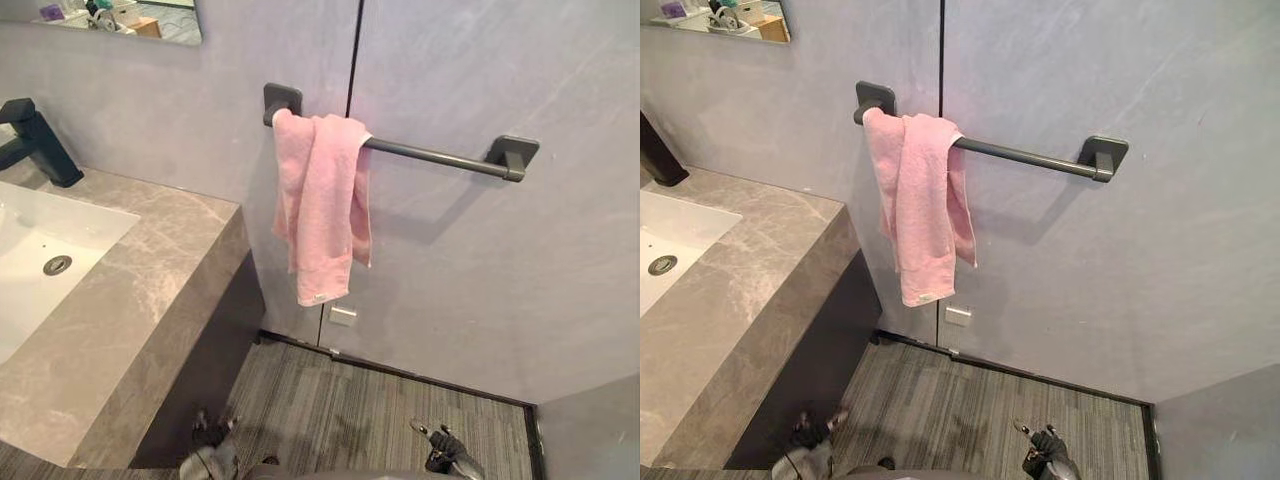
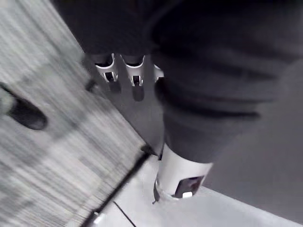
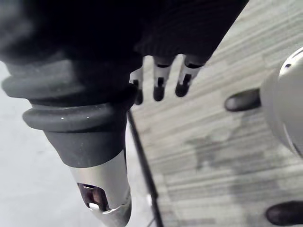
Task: Organize washtable
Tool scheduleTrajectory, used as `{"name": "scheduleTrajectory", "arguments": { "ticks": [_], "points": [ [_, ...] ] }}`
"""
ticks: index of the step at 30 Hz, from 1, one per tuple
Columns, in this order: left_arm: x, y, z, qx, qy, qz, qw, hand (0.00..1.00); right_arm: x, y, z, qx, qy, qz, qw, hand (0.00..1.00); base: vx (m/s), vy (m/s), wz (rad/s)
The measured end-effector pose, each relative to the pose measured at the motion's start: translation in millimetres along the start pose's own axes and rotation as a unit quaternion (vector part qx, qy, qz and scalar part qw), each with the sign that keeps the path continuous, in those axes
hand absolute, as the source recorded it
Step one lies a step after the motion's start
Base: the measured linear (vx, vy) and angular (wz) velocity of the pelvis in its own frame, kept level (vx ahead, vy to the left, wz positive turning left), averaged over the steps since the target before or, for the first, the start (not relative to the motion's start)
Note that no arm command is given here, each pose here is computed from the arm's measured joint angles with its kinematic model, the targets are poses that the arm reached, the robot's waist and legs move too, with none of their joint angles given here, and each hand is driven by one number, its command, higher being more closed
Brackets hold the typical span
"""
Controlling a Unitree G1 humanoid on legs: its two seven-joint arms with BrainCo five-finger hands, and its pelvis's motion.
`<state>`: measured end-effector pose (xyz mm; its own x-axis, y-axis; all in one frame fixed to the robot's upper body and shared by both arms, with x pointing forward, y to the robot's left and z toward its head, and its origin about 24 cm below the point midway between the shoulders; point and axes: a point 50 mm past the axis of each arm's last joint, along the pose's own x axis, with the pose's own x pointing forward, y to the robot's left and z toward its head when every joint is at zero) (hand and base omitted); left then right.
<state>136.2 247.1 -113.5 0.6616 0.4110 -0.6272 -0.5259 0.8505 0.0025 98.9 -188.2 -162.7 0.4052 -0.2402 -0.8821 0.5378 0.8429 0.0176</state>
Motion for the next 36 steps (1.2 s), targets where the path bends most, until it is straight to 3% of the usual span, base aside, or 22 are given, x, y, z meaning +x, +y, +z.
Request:
{"name": "scheduleTrajectory", "arguments": {
  "ticks": [4,8,12,16,28,36],
  "points": [
    [8.8,26.4,65.8,0.059,-0.107,-0.032,0.992,0.0,-0.3,-13.1,0.1,-0.067,0.0,0.008,0.998,0.0,-0.11,-0.041,-0.49],
    [8.8,24.6,116.7,0.078,-0.19,-0.061,0.977,0.0,-2.6,-19.1,-8.2,-0.079,0.013,0.015,0.997,0.0,-0.06,-0.012,-0.34],
    [-8.4,11.0,194.5,0.09,-0.334,-0.094,0.933,0.0,-3.8,-24.2,-11.0,-0.088,0.017,0.017,0.996,0.0,0.01,0.003,-0.14],
    [-23.8,14.3,240.3,0.076,-0.422,-0.082,0.9,0.0,-3.9,-28.9,-10.8,-0.094,0.021,0.013,0.995,0.0,0.02,0.004,-0.06],
    [-36.6,18.8,283.2,0.117,-0.48,-0.076,0.866,0.0,-4.8,-37.1,-11.4,-0.1,0.024,0.016,0.995,0.0,-0.03,0.005,-0.02],
    [-22.3,21.0,292.1,0.116,-0.446,-0.103,0.881,0.0,-6.7,-39.9,-16.4,-0.128,0.031,0.022,0.991,0.0,-0.02,0.005,-0.05]
  ]
}}
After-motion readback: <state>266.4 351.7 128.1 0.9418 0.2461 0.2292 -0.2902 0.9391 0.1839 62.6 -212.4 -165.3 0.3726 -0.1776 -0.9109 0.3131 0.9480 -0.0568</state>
